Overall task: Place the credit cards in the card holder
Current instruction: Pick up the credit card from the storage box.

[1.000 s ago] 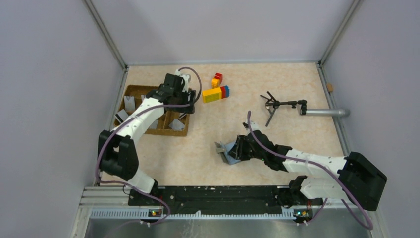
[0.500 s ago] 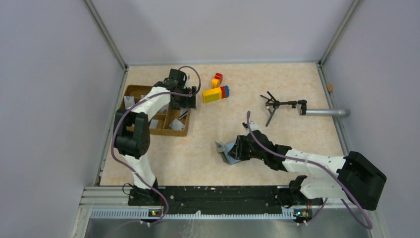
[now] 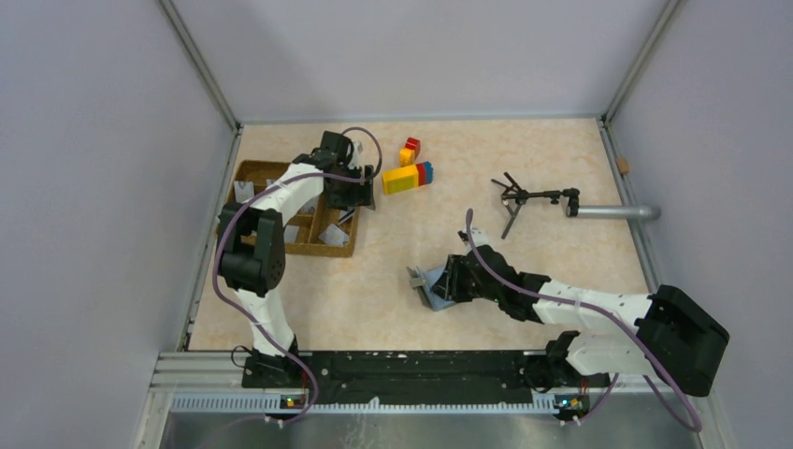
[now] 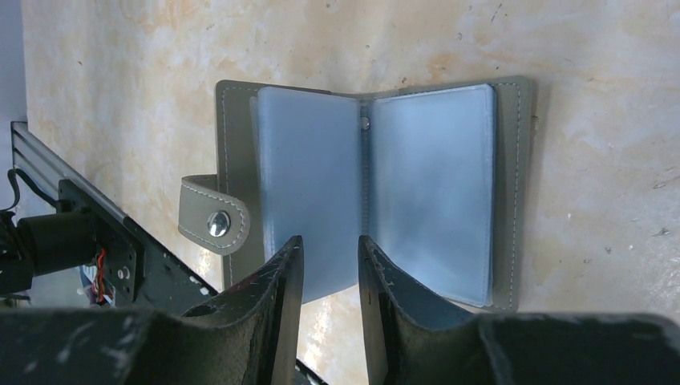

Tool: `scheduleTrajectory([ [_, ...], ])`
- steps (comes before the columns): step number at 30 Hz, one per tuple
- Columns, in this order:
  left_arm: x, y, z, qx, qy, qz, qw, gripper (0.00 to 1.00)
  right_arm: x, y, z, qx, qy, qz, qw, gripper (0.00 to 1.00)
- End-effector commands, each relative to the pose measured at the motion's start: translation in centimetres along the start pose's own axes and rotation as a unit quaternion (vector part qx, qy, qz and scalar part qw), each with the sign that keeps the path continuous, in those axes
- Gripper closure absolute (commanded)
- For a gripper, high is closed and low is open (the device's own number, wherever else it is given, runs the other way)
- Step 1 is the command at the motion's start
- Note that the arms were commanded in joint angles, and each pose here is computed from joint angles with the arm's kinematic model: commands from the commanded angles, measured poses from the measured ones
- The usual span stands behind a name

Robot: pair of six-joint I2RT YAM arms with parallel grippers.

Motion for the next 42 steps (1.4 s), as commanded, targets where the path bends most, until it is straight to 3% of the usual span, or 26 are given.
scheduleTrajectory([
  [1, 0.9, 1.0, -0.6, 0.002, -0.025, -0.018, 1.0, 0.24, -0.1, 1.5, 1.3, -0.001, 0.014, -0.022, 1.0, 0.69],
  [14, 1.8, 1.0, -0.9, 0.003, -0.03, -0.023, 0.999, 0.42, 0.2, 1.4, 1.1, -0.006, 0.013, -0.025, 1.0, 0.69],
  [27, 2.5, 1.0, -0.4, -0.005, -0.003, -0.026, 1.0, 0.71, 0.2, 1.3, 1.1, -0.008, 0.012, -0.025, 1.0, 0.69],
  [42, 3.6, 1.2, 0.0, -0.017, 0.028, -0.035, 0.999, 0.91, 0.3, 1.4, 1.1, -0.008, 0.011, -0.025, 1.0, 0.69],
])
Point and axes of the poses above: each gripper's point midway between its finger pads, its own x axis back along the fingers, its own z axis along the line the jaws close on, y = z × x, the point moved 8 cm from there along x, back along the fingers, and after that the axes turned 6 degrees about -x, right-handed, at the moved point
